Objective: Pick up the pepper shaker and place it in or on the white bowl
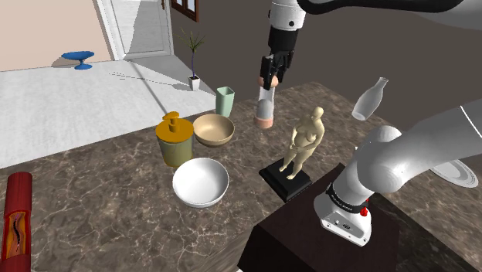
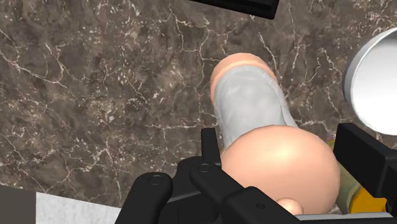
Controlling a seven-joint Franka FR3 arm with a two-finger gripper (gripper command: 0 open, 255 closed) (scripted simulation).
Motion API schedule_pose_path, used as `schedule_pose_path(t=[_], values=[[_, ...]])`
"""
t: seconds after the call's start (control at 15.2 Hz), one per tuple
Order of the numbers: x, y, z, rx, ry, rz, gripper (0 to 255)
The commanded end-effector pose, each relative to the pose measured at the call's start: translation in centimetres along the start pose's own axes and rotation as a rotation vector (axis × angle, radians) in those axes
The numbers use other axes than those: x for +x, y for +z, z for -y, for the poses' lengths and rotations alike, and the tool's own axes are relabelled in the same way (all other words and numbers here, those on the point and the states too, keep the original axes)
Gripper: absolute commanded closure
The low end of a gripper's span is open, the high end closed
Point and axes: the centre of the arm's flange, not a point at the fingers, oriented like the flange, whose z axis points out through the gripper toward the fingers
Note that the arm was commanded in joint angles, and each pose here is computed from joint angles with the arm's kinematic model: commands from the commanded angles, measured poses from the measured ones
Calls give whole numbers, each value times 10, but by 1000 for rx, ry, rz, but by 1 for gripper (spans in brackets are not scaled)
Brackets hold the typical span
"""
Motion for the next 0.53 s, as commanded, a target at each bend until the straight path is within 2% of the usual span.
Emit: schedule_pose_path(t=[0.0,0.46], values=[[1,-3,27,0,1,0,255],[2,-20,118,0,1,0,255]])
